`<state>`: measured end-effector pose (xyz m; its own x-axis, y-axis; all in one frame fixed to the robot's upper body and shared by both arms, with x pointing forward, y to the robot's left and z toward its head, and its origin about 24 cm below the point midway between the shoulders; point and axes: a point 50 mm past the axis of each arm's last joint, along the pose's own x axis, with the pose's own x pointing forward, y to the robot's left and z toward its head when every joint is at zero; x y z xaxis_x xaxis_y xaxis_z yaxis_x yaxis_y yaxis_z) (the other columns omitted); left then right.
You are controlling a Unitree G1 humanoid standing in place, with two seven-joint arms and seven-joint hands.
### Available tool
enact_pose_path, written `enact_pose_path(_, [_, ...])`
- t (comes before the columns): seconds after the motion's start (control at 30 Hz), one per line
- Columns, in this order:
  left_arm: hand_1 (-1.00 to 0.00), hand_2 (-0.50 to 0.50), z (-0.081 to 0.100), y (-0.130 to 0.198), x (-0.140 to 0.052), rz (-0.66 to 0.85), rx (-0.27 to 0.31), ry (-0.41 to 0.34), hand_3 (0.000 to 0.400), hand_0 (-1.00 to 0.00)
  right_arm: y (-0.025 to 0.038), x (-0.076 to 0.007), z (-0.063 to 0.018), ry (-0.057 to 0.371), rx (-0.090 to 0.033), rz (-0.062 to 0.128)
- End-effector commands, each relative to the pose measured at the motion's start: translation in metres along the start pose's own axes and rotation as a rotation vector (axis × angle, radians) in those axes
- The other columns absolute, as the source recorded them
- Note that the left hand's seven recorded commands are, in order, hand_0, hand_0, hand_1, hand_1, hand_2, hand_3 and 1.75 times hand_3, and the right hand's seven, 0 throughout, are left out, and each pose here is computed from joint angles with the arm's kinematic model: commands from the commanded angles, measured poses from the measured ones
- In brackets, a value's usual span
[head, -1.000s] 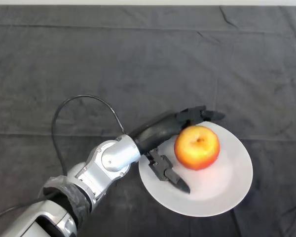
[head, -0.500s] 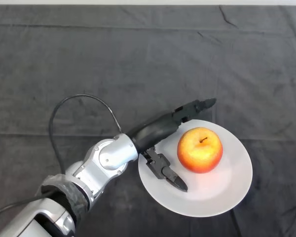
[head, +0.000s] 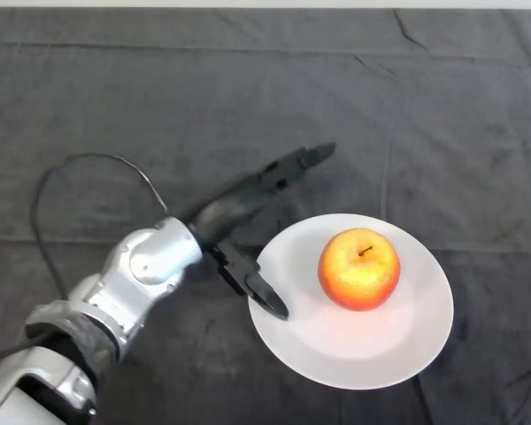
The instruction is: Move the apple to the plate
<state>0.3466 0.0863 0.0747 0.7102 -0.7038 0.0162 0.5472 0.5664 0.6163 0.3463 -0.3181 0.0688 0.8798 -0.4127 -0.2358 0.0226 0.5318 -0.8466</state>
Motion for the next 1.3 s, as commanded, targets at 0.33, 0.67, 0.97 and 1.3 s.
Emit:
enact_pose_path(0.33, [0.0,0.0,0.002,0.047,-0.026,0.137,0.035,-0.059,0.0,0.0,0.0027,-0.0019,-0.0119,0.034,0.004,0.011])
enact_pose_path(0.67, [0.0,0.0,-0.016,0.08,-0.059,0.25,0.038,-0.008,0.0,0.0,0.0026,-0.0019,-0.0118,0.034,0.004,0.011])
enact_pose_path(0.97, [0.0,0.0,-0.025,0.107,-0.083,0.364,0.031,0.041,0.0,0.0,0.0026,-0.0019,-0.0118,0.035,0.004,0.011])
enact_pose_path(1.3, [0.0,0.0,-0.033,0.133,-0.117,0.508,0.022,0.081,0.0,0.0,0.0025,-0.0018,-0.0118,0.035,0.004,0.011])
